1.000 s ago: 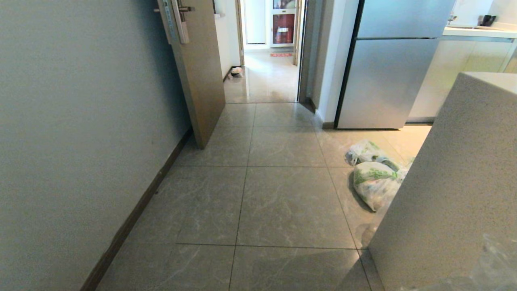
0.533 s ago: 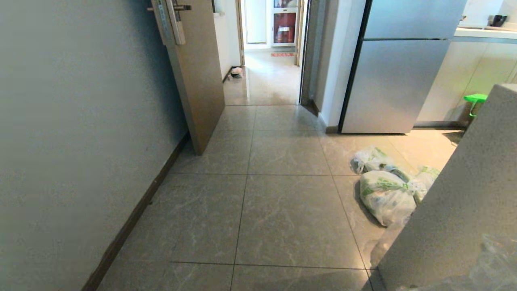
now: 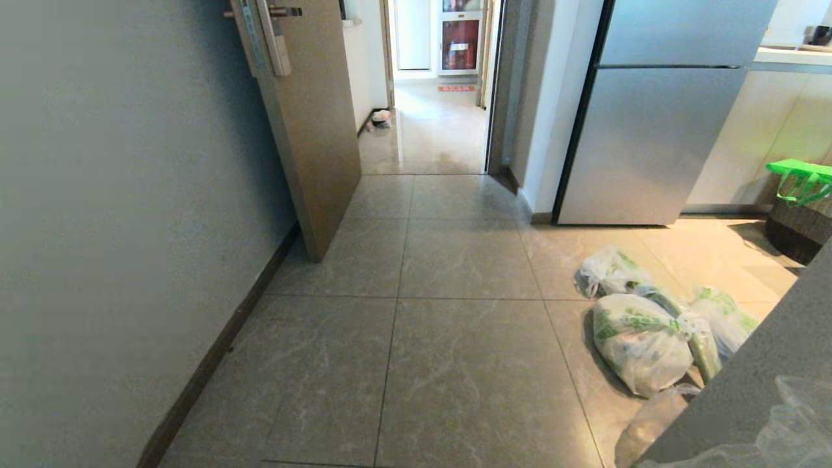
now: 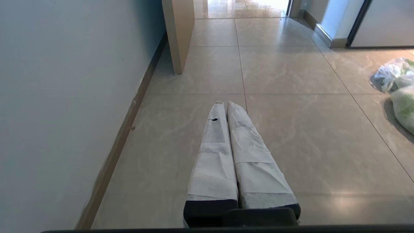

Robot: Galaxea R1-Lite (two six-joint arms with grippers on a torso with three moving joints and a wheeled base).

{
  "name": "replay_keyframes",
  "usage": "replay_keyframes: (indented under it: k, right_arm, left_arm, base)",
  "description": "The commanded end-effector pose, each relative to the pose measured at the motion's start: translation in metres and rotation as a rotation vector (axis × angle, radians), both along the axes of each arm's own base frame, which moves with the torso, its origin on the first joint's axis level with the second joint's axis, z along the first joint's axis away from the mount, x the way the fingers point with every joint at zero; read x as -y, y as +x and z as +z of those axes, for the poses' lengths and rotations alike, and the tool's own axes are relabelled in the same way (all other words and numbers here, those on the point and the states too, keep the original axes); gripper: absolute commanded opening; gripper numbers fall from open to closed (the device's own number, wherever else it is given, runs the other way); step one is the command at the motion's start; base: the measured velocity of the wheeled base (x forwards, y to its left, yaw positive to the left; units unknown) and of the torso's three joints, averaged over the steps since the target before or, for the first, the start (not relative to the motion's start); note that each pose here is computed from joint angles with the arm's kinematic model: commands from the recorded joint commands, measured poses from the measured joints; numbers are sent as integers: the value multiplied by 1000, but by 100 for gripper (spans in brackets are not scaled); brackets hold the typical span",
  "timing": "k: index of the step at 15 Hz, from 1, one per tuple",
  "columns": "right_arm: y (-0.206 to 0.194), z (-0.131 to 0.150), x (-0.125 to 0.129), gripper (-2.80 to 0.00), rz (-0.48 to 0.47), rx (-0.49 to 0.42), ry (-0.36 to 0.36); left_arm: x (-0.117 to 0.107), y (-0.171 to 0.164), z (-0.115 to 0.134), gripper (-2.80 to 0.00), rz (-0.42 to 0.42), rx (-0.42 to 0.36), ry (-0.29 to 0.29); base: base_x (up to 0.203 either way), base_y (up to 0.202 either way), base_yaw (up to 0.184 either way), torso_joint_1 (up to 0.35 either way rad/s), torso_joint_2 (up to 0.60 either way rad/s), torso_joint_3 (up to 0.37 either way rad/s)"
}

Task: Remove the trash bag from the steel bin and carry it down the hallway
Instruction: Put the trash bag at the door

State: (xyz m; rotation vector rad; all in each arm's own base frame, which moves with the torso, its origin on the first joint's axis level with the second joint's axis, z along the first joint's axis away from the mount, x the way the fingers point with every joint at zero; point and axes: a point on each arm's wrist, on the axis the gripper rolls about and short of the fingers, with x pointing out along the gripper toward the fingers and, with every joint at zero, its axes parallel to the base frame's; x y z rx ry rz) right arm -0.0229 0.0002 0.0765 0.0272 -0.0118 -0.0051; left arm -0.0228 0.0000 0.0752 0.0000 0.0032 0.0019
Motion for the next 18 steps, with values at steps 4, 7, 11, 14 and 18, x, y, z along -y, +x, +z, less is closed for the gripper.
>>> replay_keyframes:
  k: [4, 7, 11, 14, 18]
  right_arm:
    - [0, 0, 0, -280, 1, 0, 0]
    - [0, 0, 0, -280, 0, -1, 0]
    - [0, 0, 0, -280, -1, 0, 0]
    - [0, 0, 0, -280, 1, -1, 0]
    - [0, 0, 0, -280, 1, 0, 0]
  left_arm:
    - [0, 0, 0, -280, 1, 0, 0]
    - [0, 0, 0, -280, 1, 0, 0]
    - [0, 0, 0, -280, 1, 0, -1]
    - [0, 0, 0, -280, 1, 0, 0]
    - [0, 0, 0, -280, 1, 0, 0]
  base:
    - [190, 0, 2, 1, 1, 0]
    - [189, 0, -1, 1, 1, 3]
    - [188, 0, 3, 1, 2, 0]
    - [193, 0, 2, 1, 1, 4]
    - [190, 0, 0, 3, 3, 2]
